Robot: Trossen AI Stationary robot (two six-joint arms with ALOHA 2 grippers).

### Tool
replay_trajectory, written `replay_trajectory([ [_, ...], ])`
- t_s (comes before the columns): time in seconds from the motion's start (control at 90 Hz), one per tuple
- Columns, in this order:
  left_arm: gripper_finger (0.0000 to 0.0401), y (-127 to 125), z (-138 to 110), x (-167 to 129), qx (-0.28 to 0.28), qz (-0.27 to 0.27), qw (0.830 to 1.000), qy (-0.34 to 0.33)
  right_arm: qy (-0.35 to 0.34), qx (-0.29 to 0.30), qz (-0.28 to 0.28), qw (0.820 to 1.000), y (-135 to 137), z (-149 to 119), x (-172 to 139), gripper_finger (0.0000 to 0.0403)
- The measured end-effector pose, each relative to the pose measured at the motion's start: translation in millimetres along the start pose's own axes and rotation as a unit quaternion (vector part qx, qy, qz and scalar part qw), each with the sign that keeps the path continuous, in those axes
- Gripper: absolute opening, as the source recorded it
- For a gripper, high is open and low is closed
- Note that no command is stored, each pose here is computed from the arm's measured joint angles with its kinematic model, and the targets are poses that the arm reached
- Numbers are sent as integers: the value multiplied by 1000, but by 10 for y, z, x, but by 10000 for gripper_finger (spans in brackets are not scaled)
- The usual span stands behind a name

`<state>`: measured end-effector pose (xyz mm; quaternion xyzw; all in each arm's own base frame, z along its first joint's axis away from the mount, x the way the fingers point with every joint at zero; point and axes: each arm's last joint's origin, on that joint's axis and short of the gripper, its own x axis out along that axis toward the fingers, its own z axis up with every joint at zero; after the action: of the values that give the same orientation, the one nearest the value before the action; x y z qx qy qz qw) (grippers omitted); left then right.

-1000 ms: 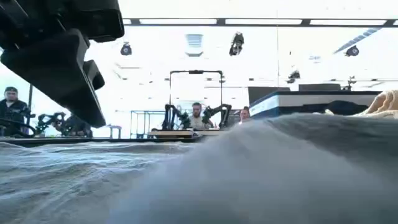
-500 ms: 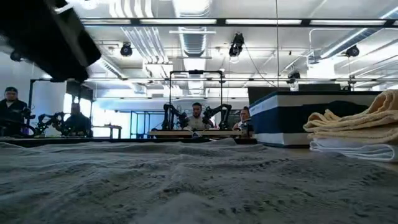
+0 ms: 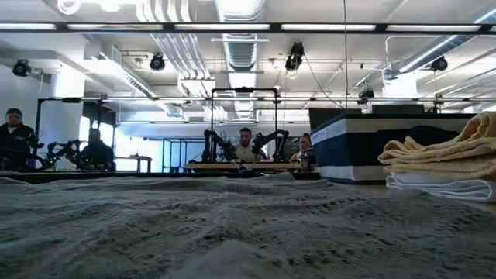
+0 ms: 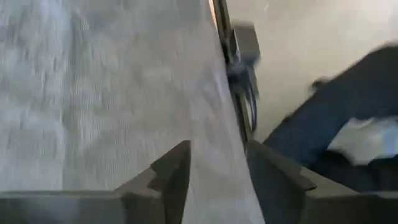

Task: Fold towel
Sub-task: Fold the gray towel

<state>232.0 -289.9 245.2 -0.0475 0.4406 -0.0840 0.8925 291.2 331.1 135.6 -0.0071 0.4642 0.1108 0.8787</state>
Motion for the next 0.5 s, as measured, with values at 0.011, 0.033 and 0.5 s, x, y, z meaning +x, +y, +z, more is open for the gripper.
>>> replay_trajectory([
  [0.011,155,-35,-18,-9,2,5,1000,4,0,-1,-1,1000,-4,0,6,239],
  [0.033,157,-100,-49,-21,7,14,1000,13,1,-3,-2,1000,-9,-2,18,237],
  [0.5,149,-1010,-845,212,41,67,990,119,-5,-73,-22,997,-67,14,74,223],
])
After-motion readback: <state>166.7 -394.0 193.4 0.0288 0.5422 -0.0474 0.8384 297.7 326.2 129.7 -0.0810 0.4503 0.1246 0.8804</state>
